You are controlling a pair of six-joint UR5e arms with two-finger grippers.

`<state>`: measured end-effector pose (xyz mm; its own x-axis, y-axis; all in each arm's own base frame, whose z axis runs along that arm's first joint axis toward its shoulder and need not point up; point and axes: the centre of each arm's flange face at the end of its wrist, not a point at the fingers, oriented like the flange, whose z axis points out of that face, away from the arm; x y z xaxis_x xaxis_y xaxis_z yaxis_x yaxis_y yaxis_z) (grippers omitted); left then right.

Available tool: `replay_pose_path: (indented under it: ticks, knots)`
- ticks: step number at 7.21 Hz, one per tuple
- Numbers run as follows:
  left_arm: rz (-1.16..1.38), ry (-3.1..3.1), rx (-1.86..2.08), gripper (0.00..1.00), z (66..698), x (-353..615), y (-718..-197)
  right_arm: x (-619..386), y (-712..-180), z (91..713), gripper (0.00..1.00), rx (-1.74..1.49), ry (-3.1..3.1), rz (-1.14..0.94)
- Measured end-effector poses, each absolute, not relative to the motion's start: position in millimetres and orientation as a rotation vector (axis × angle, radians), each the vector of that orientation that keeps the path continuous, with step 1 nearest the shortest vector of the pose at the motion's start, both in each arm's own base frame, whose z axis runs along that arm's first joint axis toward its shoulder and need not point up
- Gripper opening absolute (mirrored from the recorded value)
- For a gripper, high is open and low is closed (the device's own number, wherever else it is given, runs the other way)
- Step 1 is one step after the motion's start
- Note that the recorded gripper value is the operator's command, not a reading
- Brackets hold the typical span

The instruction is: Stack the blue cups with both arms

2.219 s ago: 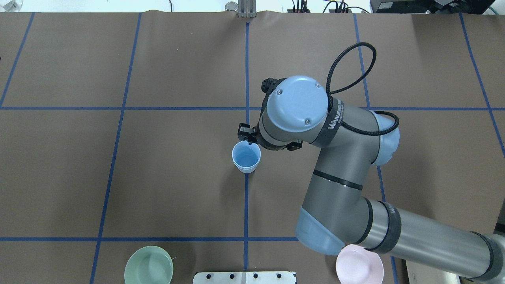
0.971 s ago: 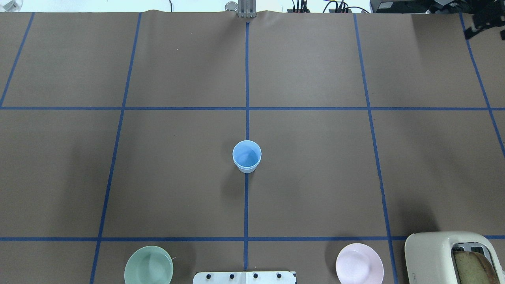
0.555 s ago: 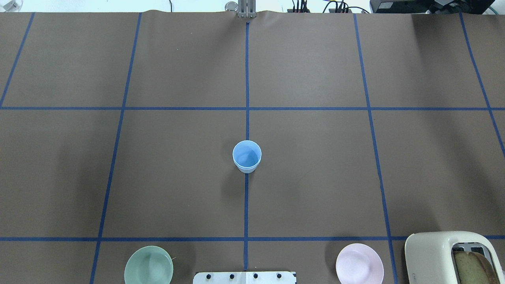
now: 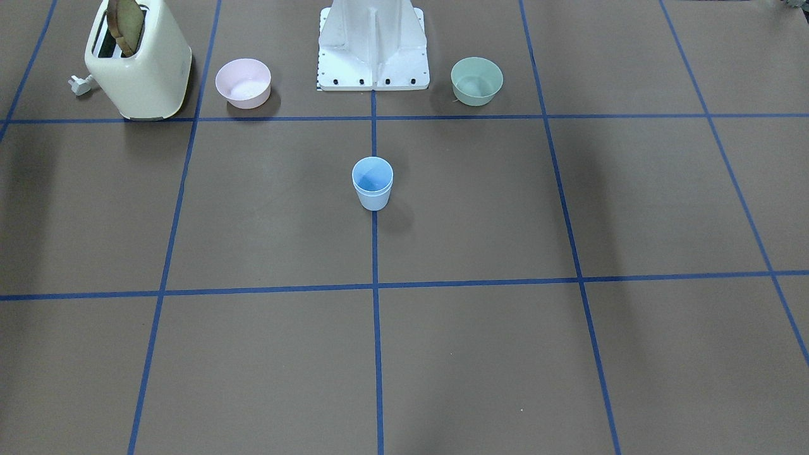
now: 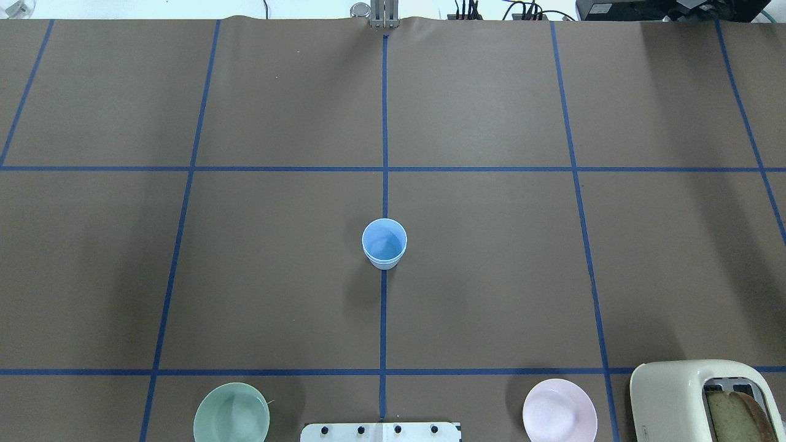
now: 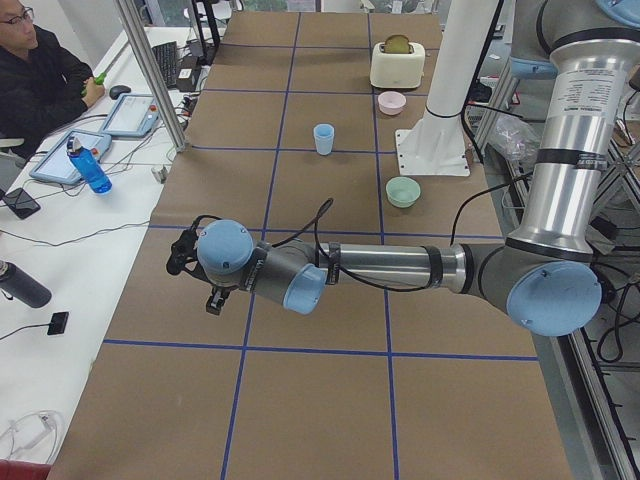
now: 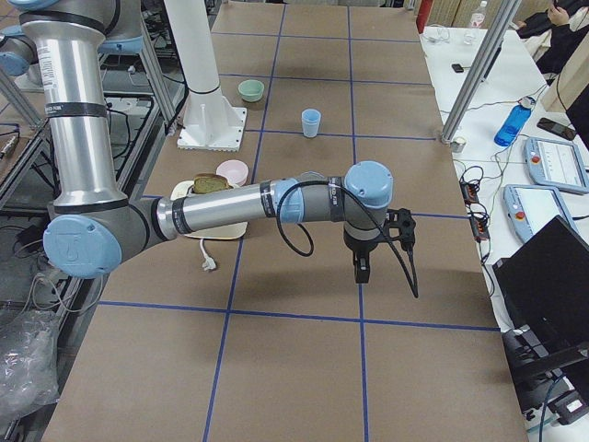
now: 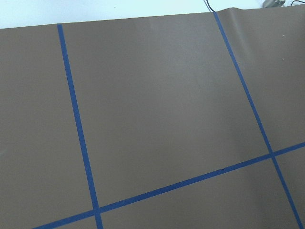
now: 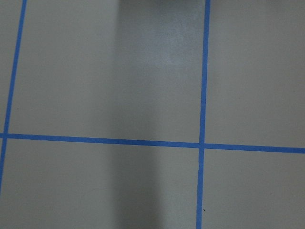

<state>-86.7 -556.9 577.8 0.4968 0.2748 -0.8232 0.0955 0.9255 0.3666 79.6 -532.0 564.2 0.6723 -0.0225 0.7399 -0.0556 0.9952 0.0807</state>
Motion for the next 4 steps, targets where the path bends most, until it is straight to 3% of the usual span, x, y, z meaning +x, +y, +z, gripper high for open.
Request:
replay_pose_path:
  ticks: [4]
  knots:
    - [0.108, 1.052, 0.387, 0.98, 581, -87, -552, 74, -559, 620, 1.00, 0.119, -0.829, 0.003]
